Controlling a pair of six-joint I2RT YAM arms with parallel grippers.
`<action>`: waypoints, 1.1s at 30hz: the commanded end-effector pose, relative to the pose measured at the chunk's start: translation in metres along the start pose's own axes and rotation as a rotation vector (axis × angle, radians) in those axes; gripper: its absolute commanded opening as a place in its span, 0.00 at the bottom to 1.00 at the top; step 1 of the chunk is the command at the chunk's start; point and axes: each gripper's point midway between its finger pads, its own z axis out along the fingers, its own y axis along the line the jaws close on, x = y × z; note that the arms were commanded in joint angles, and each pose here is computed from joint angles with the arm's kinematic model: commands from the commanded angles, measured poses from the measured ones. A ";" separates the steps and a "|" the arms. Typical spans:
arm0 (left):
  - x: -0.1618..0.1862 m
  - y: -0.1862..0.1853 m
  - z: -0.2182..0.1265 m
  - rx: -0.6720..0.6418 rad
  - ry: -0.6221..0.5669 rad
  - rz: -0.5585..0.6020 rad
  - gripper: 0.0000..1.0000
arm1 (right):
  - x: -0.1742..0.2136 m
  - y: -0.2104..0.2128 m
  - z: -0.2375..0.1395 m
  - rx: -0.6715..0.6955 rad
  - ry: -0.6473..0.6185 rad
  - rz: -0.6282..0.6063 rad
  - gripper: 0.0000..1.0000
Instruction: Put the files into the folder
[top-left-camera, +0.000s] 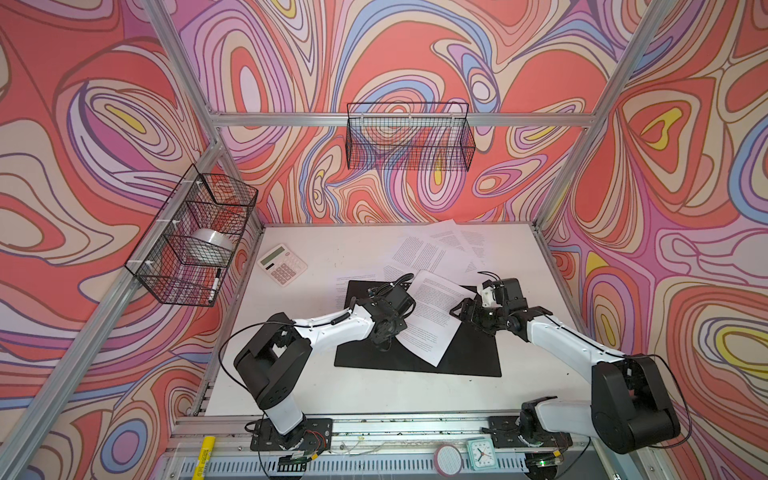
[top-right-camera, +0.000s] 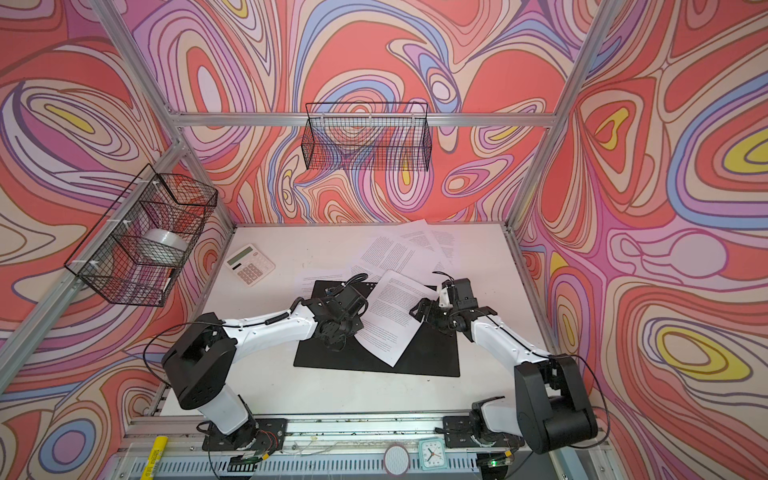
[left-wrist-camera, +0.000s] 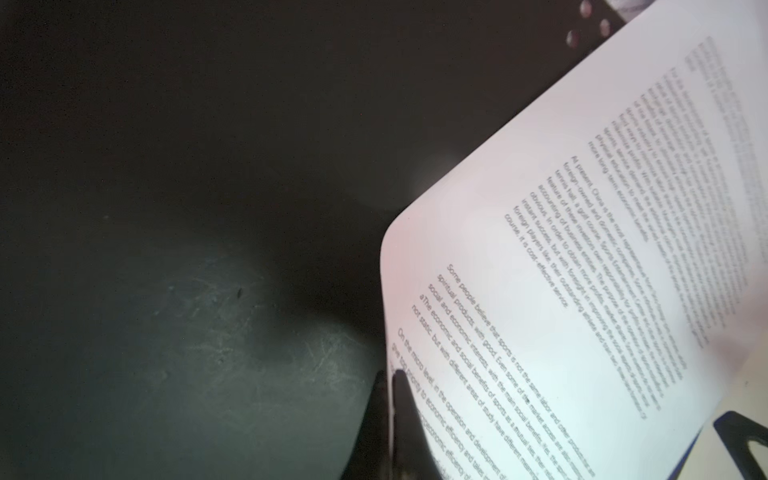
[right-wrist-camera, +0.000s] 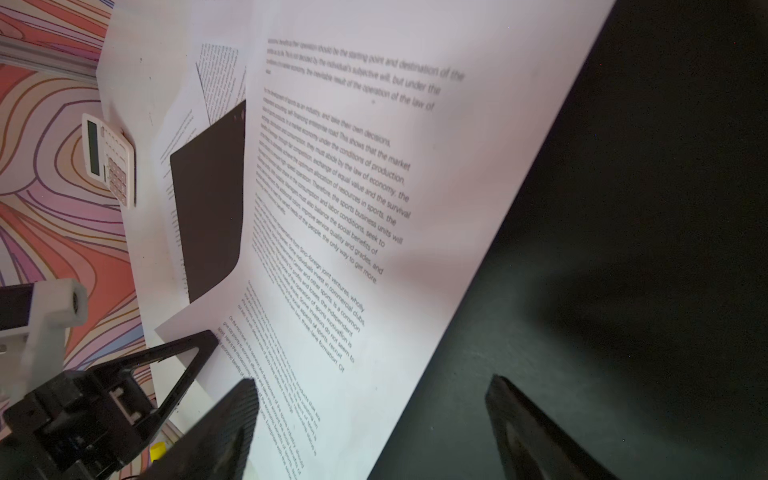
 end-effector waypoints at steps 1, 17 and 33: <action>0.003 0.001 0.003 0.000 0.002 -0.039 0.00 | 0.002 0.007 0.009 -0.073 0.007 0.047 0.89; 0.015 0.001 0.013 0.024 0.034 -0.123 0.00 | 0.017 0.012 0.018 -0.158 -0.013 0.178 0.57; 0.027 0.007 0.016 0.050 0.052 -0.164 0.00 | 0.016 0.006 0.007 -0.122 -0.071 0.185 0.08</action>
